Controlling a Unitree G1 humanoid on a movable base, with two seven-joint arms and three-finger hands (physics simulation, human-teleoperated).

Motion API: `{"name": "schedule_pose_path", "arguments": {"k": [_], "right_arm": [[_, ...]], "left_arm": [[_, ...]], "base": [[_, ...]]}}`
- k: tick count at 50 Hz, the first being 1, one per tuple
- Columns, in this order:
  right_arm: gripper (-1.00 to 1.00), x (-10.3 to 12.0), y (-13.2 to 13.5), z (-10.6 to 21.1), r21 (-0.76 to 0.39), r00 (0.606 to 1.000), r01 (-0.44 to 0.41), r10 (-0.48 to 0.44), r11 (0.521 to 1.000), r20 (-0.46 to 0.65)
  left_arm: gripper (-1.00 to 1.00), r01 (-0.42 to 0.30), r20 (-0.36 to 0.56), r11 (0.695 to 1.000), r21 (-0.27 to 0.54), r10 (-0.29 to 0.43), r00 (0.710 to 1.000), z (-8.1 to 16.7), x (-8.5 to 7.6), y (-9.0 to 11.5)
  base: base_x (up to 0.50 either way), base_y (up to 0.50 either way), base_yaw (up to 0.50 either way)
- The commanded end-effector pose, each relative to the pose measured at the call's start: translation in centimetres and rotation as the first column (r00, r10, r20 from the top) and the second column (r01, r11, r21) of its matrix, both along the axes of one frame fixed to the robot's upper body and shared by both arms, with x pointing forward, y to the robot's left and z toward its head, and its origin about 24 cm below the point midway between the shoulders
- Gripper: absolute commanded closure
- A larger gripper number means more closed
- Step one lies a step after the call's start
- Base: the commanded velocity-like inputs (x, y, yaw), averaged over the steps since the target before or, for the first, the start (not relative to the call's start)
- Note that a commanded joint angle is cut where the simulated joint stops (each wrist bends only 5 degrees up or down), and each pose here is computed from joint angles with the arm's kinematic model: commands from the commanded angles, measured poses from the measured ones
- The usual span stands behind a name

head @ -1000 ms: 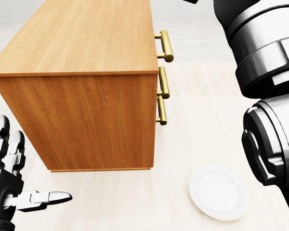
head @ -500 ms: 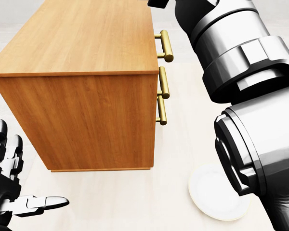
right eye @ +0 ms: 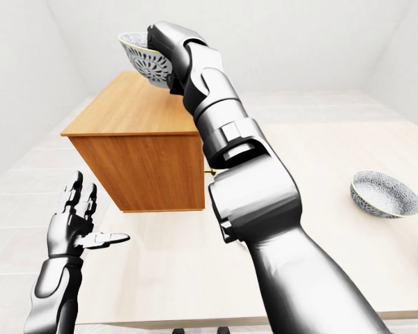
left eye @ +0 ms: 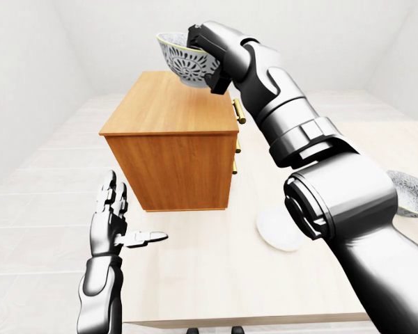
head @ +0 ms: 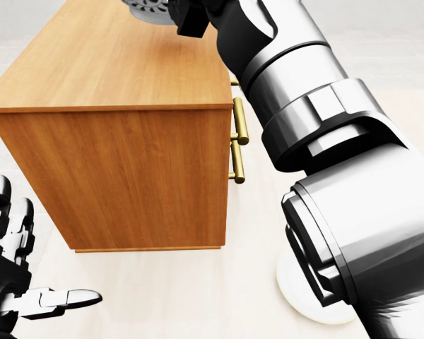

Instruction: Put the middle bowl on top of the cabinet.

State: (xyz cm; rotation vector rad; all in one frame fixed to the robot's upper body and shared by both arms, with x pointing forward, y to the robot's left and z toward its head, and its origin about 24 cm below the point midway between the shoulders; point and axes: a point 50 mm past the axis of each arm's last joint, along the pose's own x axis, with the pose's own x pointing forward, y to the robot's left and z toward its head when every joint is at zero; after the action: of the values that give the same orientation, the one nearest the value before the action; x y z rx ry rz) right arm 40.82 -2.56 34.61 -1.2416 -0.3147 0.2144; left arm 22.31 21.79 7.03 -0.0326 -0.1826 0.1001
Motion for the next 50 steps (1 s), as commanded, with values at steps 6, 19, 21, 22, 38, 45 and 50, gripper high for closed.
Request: {"name": "schedule_pose_path", "arguments": {"k": [6, 19, 21, 22, 38, 45, 50], "right_arm": [[1.00, -0.5, 1.8, -0.3, 0.015, 0.999, -0.054, 0.054, 0.998, 0.009], [1.00, -0.4, 2.0, -1.2, -0.052, 0.999, -0.039, 0.040, 0.998, 0.010], [1.00, -0.4, 2.0, -1.2, -0.063, 0.999, -0.035, 0.036, 0.997, 0.016], [1.00, -0.4, 2.1, -1.1, -0.062, 0.999, -0.037, 0.038, 0.997, 0.016], [1.00, -0.3, 2.1, -1.8, -0.109, 0.999, -0.011, 0.016, 0.994, 0.044], [1.00, -0.2, 2.0, -2.0, -0.119, 0.999, -0.004, 0.010, 0.993, 0.050], [1.00, -0.3, 2.1, -1.9, -0.127, 0.998, -0.002, 0.009, 0.992, 0.055]], "left_arm": [[-1.00, -0.002, -0.007, 1.000, -0.003, 0.002, 1.000, -0.2, -0.1, 0.1], [-1.00, 0.003, -0.019, 1.000, -0.005, -0.003, 1.000, -0.5, -0.3, 0.0], [-1.00, 0.002, -0.014, 1.000, -0.006, -0.002, 1.000, -0.4, -0.3, 0.0], [-1.00, 0.002, -0.014, 1.000, -0.006, -0.002, 1.000, -0.4, -0.3, 0.0], [-1.00, 0.005, -0.019, 1.000, -0.007, -0.005, 1.000, -0.5, -0.2, -0.1], [-1.00, 0.008, -0.021, 1.000, -0.008, -0.008, 1.000, -0.6, -0.3, -0.1], [-1.00, 0.007, -0.019, 1.000, -0.009, -0.007, 1.000, -0.5, -0.3, -0.1]], "base": [[0.00, 0.00, 0.00], [0.00, 0.00, 0.00], [0.00, 0.00, 0.00], [0.00, 0.00, 0.00], [0.00, 0.00, 0.00], [0.00, 0.00, 0.00], [0.00, 0.00, 0.00]]}}
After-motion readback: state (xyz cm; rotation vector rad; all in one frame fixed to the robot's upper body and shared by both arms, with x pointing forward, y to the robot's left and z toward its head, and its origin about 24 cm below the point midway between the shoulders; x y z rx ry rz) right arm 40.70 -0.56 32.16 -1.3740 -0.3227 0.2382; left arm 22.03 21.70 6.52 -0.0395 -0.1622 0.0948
